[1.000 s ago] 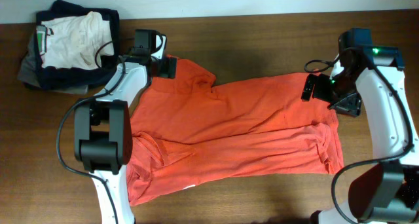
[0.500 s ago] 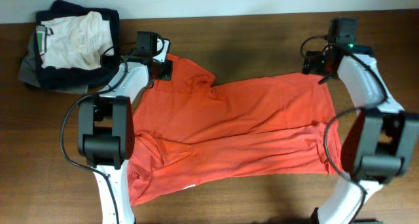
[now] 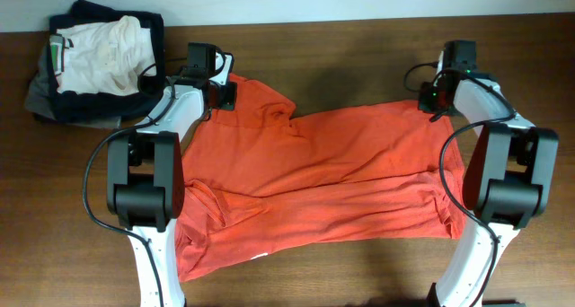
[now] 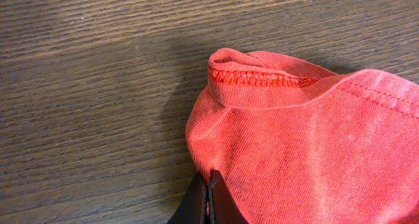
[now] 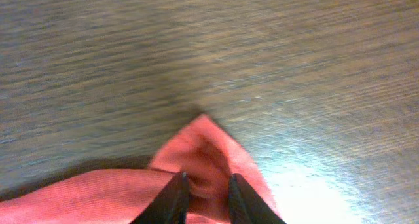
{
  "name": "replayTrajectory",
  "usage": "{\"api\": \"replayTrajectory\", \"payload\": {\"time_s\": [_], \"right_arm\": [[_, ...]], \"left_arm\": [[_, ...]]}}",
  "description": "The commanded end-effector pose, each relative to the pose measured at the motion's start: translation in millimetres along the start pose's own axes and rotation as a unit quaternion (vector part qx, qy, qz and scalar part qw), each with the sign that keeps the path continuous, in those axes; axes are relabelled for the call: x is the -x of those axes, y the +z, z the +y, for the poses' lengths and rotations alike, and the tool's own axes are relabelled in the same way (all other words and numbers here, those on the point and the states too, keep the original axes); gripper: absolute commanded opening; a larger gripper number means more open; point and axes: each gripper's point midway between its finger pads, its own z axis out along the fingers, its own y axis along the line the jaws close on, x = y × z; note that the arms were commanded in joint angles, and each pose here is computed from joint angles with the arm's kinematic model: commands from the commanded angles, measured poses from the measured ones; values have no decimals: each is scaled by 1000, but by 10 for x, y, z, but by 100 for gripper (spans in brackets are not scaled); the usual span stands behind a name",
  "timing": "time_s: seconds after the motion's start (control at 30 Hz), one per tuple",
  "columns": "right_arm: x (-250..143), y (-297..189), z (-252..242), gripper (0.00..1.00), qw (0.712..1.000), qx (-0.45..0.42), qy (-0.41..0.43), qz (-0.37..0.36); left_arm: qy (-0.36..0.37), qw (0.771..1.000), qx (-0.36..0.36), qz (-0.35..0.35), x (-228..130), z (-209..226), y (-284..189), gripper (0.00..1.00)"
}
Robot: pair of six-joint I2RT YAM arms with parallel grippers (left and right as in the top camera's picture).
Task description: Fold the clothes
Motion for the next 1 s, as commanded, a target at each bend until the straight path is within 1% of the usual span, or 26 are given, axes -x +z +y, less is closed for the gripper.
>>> {"api": "replayTrajectory", "payload": {"time_s": [0.0,0.03,0.1,0.13,0.17,0.2,0.23,0.27,0.3,0.33,0.37,0.47,0.5,0.53,0.57,0.63,0.7,0.77,0.83,0.87,0.93,0.97], "right_arm": [[-76,82,-205,4,1000,-7,18,17],[-77,84,-250,4,999,-8,28,18],[-55,82,-228,4,999,11,39,15],[-52,82,-229,6,999,11,39,14],[-37,82,-217,72,999,13,39,11],[-20,82,-217,83,999,13,39,8],[-11,82,-217,85,999,13,39,6],[1,82,-205,89,999,17,39,4],[10,80,-156,89,999,31,39,2],[14,80,-118,89,998,42,39,1],[7,99,-83,84,998,51,39,3],[-142,289,-72,48,998,50,39,27],[-167,323,-70,33,998,50,39,31],[-154,322,-70,15,998,50,39,28],[-97,287,-77,4,998,50,39,23],[9,182,-85,4,998,50,41,24],[160,-1,-103,4,998,50,42,26],[175,-129,-117,4,997,49,44,42],[127,-262,-219,4,996,40,51,69],[108,-326,-280,4,994,38,64,80],[43,-574,-528,4,985,32,121,115],[17,-701,-589,4,982,44,134,128]], "left_arm": [[-1,999,-7,41,-313,-11,246,1],[-1,999,-7,38,-296,-11,241,1],[0,1000,-5,18,-91,-9,89,1],[2,1000,-4,4,19,-8,-21,1],[2,1000,-4,-1,59,-8,-68,1],[2,1000,-4,0,51,-9,-67,1],[2,1000,-4,3,38,-10,-67,1],[2,1000,-4,2,41,-10,-67,1],[2,1000,-4,3,40,-10,-67,1],[2,1000,-4,3,40,-10,-67,1],[2,1000,-4,3,39,-10,-67,1],[1,1000,-4,6,22,-11,-67,1],[2,1000,-4,7,20,-11,-67,1],[2,1000,-4,7,21,-10,-67,1],[2,1000,-4,6,25,-11,-70,1],[2,1000,-4,-1,93,-15,-191,1],[2,1000,-3,-6,189,-33,-523,1],[1,1000,-4,7,159,-57,-801,1],[-19,999,-5,26,91,-89,-1181,1],[-21,999,-6,45,-4,-109,-1373,1],[-31,996,-6,81,-216,-106,-1770,1],[-39,995,-4,90,-277,-93,-1895,1]]}}
